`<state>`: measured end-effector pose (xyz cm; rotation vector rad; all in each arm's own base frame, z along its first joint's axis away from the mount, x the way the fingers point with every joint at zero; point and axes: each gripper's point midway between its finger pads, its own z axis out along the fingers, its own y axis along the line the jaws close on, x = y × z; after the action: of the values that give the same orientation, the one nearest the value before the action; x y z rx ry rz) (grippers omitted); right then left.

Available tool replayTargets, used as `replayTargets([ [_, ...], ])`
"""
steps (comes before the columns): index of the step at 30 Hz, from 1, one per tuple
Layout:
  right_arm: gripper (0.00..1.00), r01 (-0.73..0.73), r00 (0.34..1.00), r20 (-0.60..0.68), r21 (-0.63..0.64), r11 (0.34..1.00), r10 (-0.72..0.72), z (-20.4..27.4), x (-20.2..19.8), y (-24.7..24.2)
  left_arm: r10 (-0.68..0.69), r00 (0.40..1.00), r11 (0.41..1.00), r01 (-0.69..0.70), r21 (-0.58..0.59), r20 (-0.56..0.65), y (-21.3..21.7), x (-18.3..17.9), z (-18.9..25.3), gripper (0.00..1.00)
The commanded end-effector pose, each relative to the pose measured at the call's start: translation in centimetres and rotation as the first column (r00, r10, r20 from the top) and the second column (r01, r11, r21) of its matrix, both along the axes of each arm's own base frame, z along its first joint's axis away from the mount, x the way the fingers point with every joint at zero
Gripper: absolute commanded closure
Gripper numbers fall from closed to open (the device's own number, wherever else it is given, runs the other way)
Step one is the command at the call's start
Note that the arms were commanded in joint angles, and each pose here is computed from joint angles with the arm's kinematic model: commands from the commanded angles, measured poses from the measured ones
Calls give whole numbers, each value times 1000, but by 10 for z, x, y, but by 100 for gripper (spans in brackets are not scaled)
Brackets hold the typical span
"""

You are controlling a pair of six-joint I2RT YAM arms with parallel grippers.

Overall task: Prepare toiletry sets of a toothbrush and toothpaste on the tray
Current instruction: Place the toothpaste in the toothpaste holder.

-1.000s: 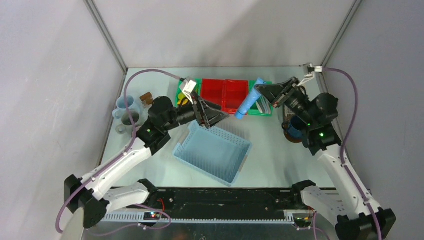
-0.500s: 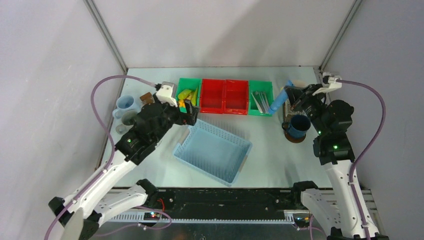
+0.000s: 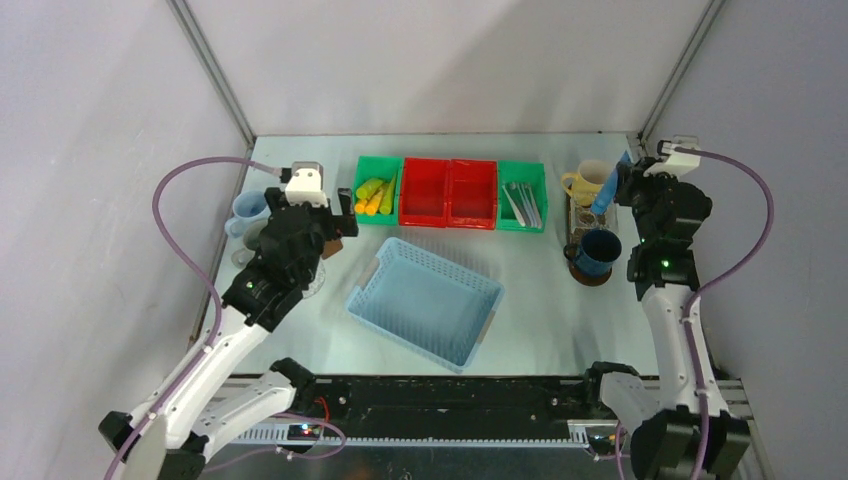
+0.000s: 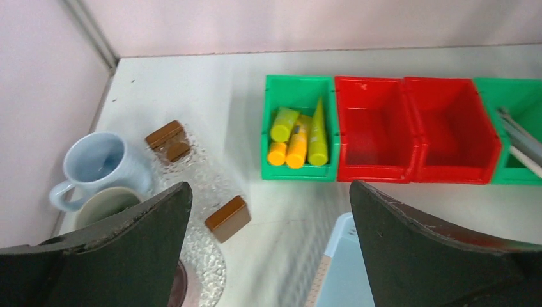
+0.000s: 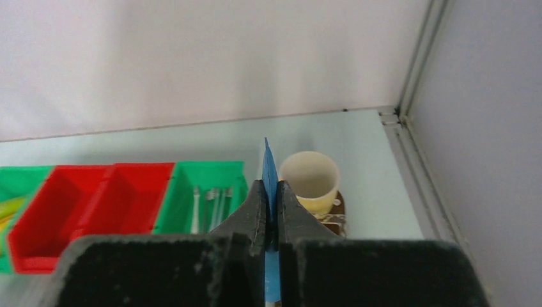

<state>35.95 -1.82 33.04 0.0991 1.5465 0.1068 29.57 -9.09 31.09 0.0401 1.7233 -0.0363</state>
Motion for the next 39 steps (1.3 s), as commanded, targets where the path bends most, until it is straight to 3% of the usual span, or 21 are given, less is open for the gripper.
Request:
replayTargets([
  [1, 100, 86, 983, 170, -95, 992, -69, 30, 17, -28, 77, 996, 997, -78, 17, 35, 24, 4, 4, 0],
  [14, 100, 89, 955, 295, -242, 966, -14, 0, 53, -48, 200, 979, 976, -204, 73, 48, 58, 4, -7, 0],
  [39, 100, 58, 959, 284, -163, 985, -10, -64, 66, -49, 220, 975, 972, -222, 78, 35, 63, 8, -15, 0],
])
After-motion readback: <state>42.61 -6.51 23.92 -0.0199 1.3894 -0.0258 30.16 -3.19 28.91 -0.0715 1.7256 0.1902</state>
